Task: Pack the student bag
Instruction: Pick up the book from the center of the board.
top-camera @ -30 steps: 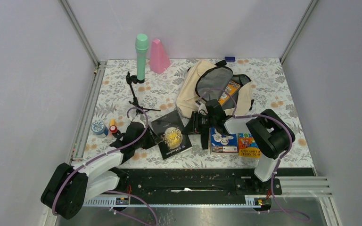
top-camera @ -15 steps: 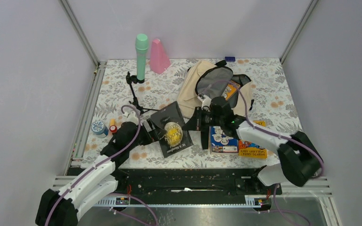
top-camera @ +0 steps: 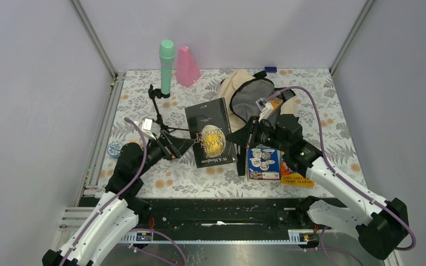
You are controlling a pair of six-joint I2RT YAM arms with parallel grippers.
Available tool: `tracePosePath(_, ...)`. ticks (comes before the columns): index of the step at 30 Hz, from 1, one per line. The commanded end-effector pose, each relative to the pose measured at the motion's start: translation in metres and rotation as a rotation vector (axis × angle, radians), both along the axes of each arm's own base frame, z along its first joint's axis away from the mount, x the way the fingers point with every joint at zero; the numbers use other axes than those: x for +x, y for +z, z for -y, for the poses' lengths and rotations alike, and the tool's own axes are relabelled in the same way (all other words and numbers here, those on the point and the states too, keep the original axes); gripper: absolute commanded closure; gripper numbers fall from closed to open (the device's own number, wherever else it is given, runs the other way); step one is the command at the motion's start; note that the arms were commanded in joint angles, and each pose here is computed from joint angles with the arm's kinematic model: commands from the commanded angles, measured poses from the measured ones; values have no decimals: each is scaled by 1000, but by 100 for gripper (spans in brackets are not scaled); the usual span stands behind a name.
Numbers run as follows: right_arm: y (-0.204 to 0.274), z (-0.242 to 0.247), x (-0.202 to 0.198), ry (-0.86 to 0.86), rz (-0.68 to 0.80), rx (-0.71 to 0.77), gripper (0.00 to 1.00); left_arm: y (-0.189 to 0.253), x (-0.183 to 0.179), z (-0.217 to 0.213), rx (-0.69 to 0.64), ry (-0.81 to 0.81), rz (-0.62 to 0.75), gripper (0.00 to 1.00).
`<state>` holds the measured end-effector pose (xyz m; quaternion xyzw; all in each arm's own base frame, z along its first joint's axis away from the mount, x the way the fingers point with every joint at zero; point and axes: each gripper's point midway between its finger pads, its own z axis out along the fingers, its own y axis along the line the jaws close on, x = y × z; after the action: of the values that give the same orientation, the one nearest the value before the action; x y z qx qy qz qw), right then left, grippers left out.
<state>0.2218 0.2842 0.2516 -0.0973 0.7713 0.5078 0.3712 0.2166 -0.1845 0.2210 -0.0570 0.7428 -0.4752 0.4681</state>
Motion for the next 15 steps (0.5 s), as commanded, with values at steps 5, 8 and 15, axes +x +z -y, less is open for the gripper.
tracePosePath(5,103,2,-26,77,223,281,100,77,-23,22,-200,-194,157,1)
tracePosePath(8,110,1,-31,105,232,323,100,81,-28,29,-194,-258,172,1)
tracePosePath(15,119,-5,-40,172,233,377,100,93,-43,42,-262,-400,194,10)
